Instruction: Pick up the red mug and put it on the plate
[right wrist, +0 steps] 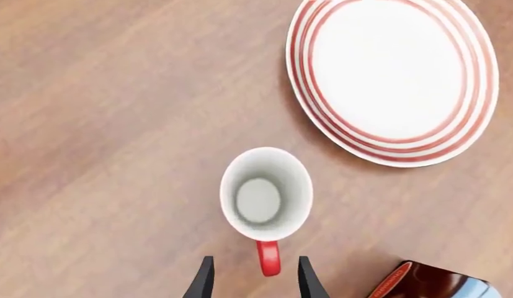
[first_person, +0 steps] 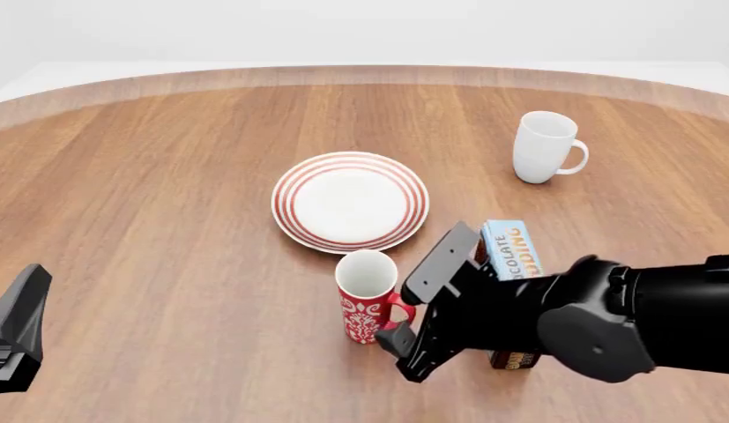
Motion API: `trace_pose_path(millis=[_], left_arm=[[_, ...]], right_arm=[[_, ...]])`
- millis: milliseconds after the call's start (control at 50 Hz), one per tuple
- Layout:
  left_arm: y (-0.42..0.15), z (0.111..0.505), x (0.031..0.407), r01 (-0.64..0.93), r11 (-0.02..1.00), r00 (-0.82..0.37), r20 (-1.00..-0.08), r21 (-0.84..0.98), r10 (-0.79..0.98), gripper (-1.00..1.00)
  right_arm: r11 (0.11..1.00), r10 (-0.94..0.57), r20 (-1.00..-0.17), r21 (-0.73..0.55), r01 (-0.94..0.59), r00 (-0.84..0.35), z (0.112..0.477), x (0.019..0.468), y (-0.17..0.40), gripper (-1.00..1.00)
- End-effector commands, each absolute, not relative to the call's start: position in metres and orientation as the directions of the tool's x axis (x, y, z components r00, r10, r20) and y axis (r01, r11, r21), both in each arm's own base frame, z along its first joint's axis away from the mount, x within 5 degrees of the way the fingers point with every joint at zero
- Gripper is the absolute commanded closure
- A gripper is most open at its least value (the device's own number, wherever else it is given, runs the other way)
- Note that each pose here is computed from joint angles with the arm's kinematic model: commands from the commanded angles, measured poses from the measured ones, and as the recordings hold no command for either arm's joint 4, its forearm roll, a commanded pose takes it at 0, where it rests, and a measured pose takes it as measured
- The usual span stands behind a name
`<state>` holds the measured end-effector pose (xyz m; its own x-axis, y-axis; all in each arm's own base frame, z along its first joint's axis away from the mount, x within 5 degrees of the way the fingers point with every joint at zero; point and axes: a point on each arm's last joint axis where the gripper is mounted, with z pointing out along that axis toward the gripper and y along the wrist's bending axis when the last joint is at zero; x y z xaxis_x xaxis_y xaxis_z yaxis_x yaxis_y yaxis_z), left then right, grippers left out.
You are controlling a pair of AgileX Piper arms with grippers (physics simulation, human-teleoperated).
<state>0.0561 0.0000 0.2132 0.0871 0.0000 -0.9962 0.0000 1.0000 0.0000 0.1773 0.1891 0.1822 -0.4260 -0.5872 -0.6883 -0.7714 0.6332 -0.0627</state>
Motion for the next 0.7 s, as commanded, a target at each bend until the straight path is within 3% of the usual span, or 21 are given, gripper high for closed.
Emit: trace_pose_path(millis=[20, 680, 700], left_arm=[[0.0, 0.213, 0.056, 0.0, 1.0, 0.087, -0.996, 0.0, 0.0, -1.0], [0.0, 0.213, 0.056, 0.0, 1.0, 0.087, -0.996, 0.0, 0.0, -1.0], [0.0, 0.213, 0.056, 0.0, 1.0, 0.087, -0.996, 0.0, 0.0, -1.0]], right_arm=[[0.633, -0.594, -0.678, -0.062, -0.772, -0.433, 0.173, 0.178, 0.19, -1.0], [0.647, -0.587, -0.674, -0.059, -0.76, -0.448, 0.16, 0.182, 0.188, -1.0], [0.645, -0.589, -0.675, -0.062, -0.762, -0.444, 0.16, 0.182, 0.188, 1.0]])
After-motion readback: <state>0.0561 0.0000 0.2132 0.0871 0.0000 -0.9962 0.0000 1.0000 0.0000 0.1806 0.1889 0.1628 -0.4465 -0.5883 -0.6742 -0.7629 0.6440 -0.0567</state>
